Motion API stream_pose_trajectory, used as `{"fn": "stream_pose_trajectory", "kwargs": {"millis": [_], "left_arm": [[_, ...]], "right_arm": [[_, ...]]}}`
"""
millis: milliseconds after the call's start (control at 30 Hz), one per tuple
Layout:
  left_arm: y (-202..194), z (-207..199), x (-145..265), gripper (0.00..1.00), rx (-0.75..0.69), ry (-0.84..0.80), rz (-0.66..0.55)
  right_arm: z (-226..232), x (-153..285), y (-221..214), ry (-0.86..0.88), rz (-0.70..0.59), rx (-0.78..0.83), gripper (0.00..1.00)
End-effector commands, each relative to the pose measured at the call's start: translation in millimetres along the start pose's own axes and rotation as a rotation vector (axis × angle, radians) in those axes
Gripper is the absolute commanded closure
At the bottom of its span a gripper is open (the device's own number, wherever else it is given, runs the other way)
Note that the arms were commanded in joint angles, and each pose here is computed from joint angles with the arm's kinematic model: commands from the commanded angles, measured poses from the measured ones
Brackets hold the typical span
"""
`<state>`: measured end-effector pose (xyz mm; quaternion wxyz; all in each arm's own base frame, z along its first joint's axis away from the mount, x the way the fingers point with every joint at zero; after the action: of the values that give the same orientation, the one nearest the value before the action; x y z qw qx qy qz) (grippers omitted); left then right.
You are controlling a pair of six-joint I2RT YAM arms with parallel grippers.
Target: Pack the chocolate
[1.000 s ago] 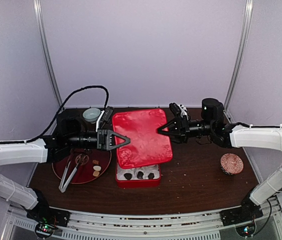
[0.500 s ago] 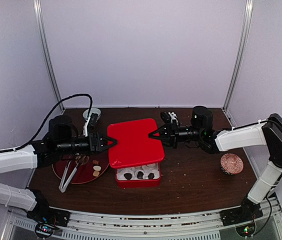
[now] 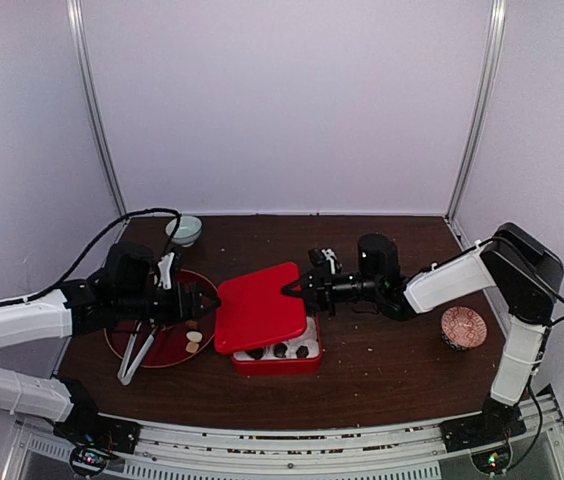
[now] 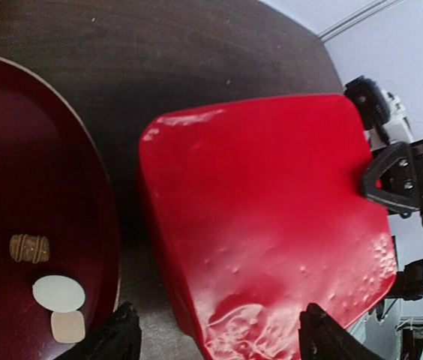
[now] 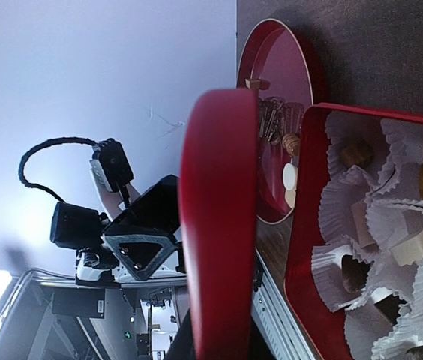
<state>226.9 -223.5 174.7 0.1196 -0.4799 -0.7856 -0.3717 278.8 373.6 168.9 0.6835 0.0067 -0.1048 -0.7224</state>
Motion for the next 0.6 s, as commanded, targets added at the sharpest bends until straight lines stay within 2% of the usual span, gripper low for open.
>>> {"fn": "stream_pose_trajectory", "kwargs": {"millis": [0, 267, 567], "left_arm": [[1.7, 6.9, -10.6, 0.26, -0.055, 0.077, 0.048], [-12.1, 12.9, -45.4, 0.37, -0.050, 0.078, 0.176], [-19.0, 11.7, -63.3, 0.45, -0.064, 0.049, 0.237]], "right_arm": [[5.6, -2.2, 5.2, 0.035, -0.030, 0.053, 0.96], [-12.5, 1.2, -1.5, -0.030, -0.018, 0.047, 0.96], [-24.4, 13.4, -3.7, -0.107, -0.010, 0.056, 0.95]]}}
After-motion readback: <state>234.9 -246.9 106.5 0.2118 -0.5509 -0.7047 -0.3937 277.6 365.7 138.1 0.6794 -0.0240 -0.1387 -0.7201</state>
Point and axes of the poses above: each gripper's point midway between its finger pads, its own x axis back along the fingers, its own z axis along the line the jaws close on, y = z × x, the point moved 3 cm from there along x, back along the fingers, and after that the axes turned 7 degrees about x, right-handed, at the moved point
